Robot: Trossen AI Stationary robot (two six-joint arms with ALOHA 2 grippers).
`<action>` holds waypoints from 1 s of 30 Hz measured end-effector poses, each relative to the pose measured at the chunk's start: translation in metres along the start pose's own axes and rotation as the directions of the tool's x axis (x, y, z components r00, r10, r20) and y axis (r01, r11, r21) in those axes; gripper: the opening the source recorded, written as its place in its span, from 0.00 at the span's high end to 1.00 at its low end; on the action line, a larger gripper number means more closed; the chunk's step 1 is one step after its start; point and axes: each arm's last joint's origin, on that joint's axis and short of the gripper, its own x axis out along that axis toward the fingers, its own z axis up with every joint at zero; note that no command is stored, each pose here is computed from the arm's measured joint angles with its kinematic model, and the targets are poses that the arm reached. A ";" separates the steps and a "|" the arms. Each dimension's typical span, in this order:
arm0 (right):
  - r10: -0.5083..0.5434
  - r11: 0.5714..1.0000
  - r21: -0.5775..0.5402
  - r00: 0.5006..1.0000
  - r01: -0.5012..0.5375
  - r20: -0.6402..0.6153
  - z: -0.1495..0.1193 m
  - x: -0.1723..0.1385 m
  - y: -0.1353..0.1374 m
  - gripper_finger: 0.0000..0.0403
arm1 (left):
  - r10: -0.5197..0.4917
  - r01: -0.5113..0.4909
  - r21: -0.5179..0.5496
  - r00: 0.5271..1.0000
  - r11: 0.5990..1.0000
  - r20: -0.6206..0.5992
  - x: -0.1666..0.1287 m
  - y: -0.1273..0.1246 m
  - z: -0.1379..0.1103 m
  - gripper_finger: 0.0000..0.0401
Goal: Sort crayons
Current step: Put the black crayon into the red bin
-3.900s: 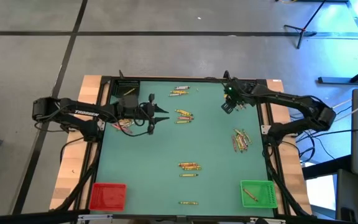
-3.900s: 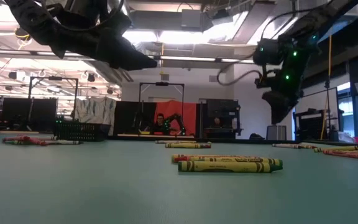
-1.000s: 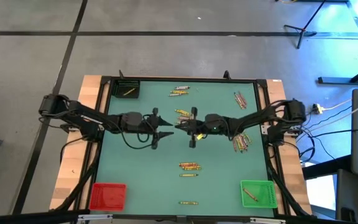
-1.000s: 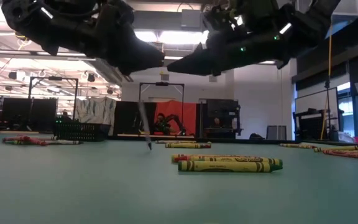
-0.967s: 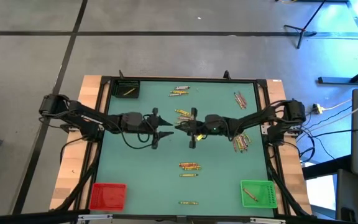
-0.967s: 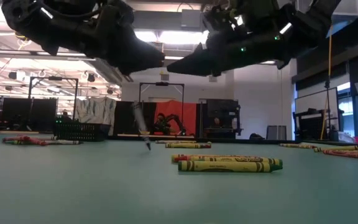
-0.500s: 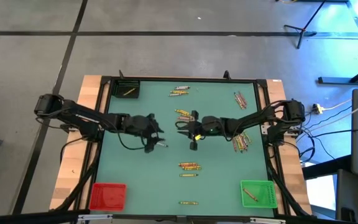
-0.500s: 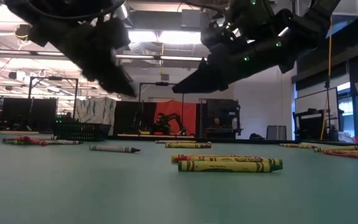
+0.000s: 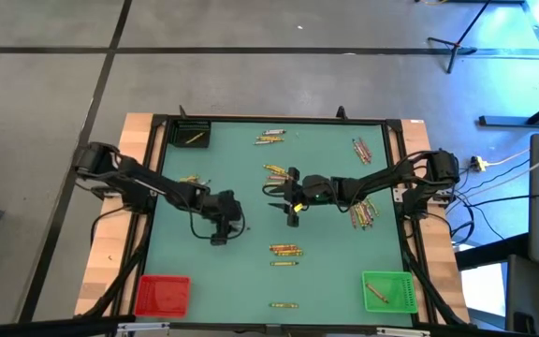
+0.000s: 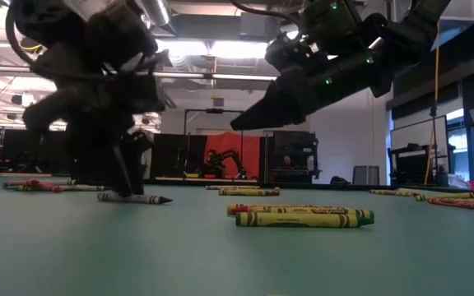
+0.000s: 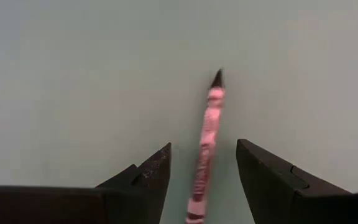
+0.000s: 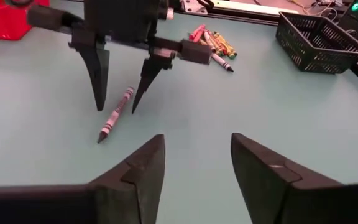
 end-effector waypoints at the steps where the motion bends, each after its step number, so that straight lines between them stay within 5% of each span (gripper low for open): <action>1: 0.000 1.000 0.000 1.000 0.000 0.000 0.000 0.000 0.000 0.56 | -0.002 0.002 0.000 1.000 1.000 -0.003 0.002 0.000 0.000 0.59; 16: 0.000 1.000 -0.030 1.000 0.000 -0.006 -0.001 0.000 0.000 0.57 | 0.002 -0.002 0.067 1.000 0.998 -0.012 0.006 0.000 -0.001 0.98; 23: 0.000 1.000 -0.030 1.000 0.000 -0.006 -0.001 0.000 0.000 0.57 | -0.001 0.004 0.063 0.999 0.998 -0.041 0.000 -0.005 0.010 0.98; 30: 0.000 1.000 -0.030 1.000 0.000 -0.005 0.000 0.000 0.000 0.57 | -0.020 0.027 0.064 0.994 0.998 -0.108 -0.035 -0.031 0.052 0.99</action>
